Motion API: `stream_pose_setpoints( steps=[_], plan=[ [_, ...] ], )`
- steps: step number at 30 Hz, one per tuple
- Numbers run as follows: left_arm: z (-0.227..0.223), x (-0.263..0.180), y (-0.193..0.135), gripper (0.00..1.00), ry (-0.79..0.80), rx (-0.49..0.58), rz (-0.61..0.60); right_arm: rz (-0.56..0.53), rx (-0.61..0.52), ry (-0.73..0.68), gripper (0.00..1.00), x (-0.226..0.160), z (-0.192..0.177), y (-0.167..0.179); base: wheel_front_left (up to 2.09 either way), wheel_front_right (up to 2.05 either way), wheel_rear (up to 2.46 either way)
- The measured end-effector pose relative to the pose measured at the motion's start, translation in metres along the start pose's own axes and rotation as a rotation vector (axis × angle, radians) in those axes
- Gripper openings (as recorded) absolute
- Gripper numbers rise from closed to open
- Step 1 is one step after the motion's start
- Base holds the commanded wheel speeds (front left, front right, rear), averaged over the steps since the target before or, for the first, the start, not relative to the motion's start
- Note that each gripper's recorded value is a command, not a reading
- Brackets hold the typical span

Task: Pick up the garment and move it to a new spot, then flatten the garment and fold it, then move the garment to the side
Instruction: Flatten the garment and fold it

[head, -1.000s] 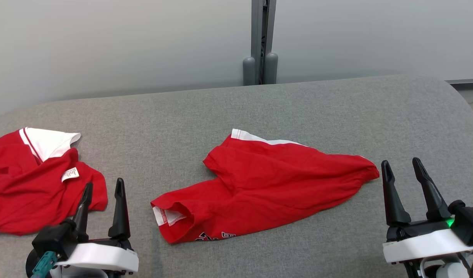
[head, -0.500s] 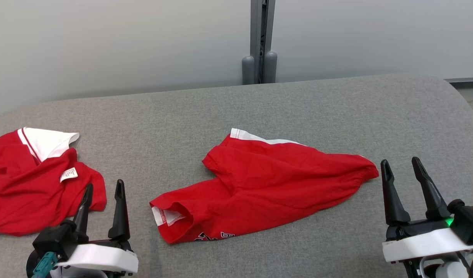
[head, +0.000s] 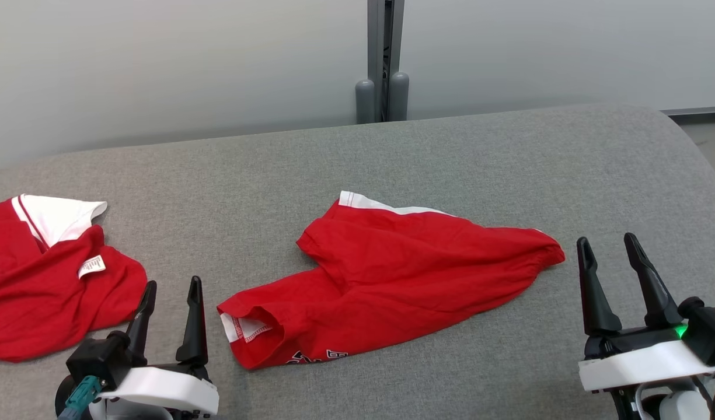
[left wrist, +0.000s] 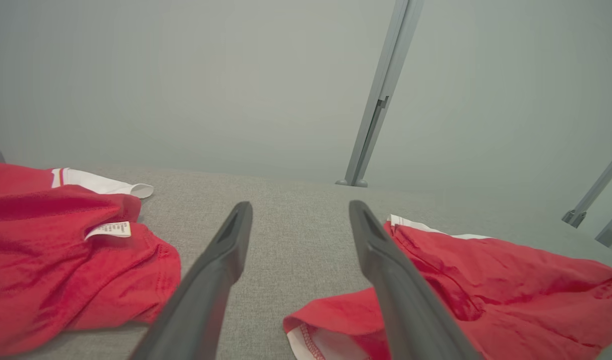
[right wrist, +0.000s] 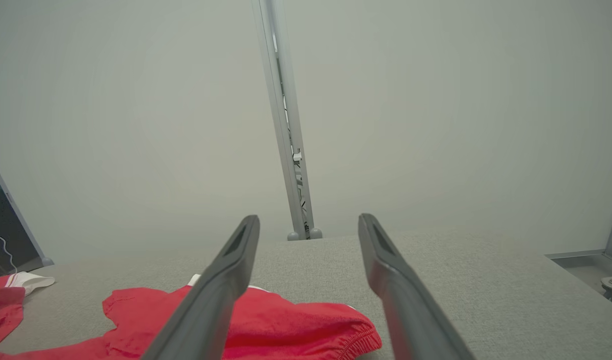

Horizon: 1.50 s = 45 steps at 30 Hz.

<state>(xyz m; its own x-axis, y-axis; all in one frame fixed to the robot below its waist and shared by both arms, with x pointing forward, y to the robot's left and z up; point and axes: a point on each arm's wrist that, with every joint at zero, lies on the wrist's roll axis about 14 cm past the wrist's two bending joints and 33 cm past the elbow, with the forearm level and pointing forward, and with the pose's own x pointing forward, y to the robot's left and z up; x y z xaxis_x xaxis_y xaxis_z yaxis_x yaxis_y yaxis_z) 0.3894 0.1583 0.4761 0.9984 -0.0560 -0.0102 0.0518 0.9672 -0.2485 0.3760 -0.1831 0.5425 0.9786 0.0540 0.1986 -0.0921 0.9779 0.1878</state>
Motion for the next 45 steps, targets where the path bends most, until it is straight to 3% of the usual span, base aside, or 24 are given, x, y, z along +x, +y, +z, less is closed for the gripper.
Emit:
stream_pose_setpoints(
  steps=[17, 25, 28, 34, 45],
  plan=[
    [-0.004, 0.033, -0.027, 1.00, 0.011, 0.024, -0.109, -0.044, -0.004, 0.020, 1.00, 0.006, -0.008, -0.014, 0.00, 0.00, 0.00],
    [-0.005, 0.064, -0.069, 1.00, 0.067, 0.067, -0.250, -0.065, -0.001, 0.025, 1.00, 0.007, -0.011, -0.019, 0.00, 0.00, 0.00],
    [-0.011, 0.079, -0.088, 1.00, 0.142, 0.099, -0.304, -0.075, -0.002, 0.024, 1.00, 0.008, -0.011, -0.022, 0.00, 0.00, 0.00],
    [-0.048, 0.093, -0.120, 1.00, 0.459, 0.203, -0.401, -0.104, -0.012, 0.027, 1.00, 0.005, -0.011, -0.031, 0.00, 0.00, 0.00],
    [-0.059, 0.142, -0.166, 1.00, 0.681, 0.251, -0.466, -0.156, -0.037, 0.021, 1.00, 0.006, -0.007, -0.049, 0.00, 0.00, 0.00]
  ],
)
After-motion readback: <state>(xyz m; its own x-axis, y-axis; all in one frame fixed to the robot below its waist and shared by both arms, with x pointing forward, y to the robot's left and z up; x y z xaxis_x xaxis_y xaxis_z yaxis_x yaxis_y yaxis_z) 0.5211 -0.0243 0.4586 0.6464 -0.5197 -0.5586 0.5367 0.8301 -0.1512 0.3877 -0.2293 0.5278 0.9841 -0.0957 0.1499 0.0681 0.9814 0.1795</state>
